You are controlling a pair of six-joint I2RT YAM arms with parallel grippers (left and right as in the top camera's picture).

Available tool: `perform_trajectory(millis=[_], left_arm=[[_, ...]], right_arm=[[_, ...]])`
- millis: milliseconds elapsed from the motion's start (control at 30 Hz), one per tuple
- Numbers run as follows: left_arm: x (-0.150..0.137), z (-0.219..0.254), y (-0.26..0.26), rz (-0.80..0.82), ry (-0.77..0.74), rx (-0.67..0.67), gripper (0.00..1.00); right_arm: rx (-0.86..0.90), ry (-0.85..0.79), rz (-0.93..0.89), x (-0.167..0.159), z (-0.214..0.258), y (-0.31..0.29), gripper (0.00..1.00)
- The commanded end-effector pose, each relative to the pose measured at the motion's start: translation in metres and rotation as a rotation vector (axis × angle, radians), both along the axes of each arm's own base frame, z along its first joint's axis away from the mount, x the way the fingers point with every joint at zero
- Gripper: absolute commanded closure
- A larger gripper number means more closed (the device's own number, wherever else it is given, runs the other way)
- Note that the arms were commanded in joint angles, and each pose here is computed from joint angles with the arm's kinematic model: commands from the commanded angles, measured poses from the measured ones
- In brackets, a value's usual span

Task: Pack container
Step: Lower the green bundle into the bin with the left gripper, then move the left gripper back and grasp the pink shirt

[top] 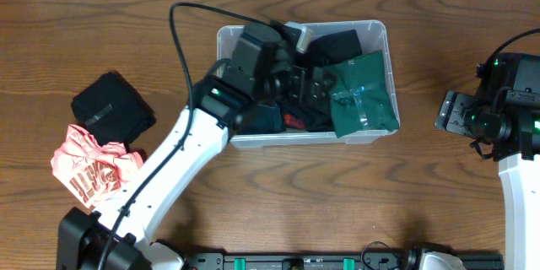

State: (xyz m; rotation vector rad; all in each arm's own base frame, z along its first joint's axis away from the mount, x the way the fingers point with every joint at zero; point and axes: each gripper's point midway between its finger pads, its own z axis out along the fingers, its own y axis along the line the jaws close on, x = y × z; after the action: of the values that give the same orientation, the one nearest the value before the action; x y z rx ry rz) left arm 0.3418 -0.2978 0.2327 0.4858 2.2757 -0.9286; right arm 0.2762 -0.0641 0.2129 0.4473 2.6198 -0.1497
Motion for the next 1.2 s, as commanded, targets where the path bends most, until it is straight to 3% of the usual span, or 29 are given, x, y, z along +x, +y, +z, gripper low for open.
perform_trajectory(millis=[0,100,300,400,533,667,767,933,1033,1167], left_arm=[[-0.030,-0.012,-0.036,-0.156,0.005,0.013,0.18],[-0.032,-0.033,-0.054,-0.173,-0.008,0.063,0.35],[-0.019,-0.096,-0.078,-0.180,0.033,0.120,0.34],[-0.002,-0.127,-0.079,-0.157,0.052,0.135,0.28],[0.013,-0.142,-0.071,-0.122,0.070,0.139,0.28],[0.019,-0.110,-0.065,-0.120,0.034,0.082,0.21],[0.021,-0.063,-0.053,-0.103,-0.040,0.038,0.02],[0.013,0.014,0.003,-0.007,-0.125,0.025,0.02],[0.011,0.036,0.067,0.156,-0.123,0.096,0.02],[0.014,0.037,0.188,0.551,-0.037,0.234,0.02]], right_arm=[[-0.011,-0.028,-0.029,0.001,0.009,-0.006,0.18],[-0.010,-0.021,-0.029,-0.001,0.009,-0.005,0.18],[-0.008,-0.014,-0.029,-0.002,0.007,-0.005,0.19],[-0.007,-0.011,-0.029,-0.003,0.007,-0.005,0.19],[-0.006,-0.004,-0.029,-0.004,0.006,-0.004,0.19],[-0.007,-0.004,-0.028,-0.004,0.006,-0.004,0.19],[-0.007,-0.006,-0.028,-0.004,0.006,-0.005,0.19],[-0.007,-0.002,-0.029,-0.005,0.006,-0.004,0.19],[-0.007,-0.003,-0.029,-0.005,0.006,-0.005,0.19],[-0.007,-0.002,-0.029,-0.005,0.006,-0.005,0.19]])
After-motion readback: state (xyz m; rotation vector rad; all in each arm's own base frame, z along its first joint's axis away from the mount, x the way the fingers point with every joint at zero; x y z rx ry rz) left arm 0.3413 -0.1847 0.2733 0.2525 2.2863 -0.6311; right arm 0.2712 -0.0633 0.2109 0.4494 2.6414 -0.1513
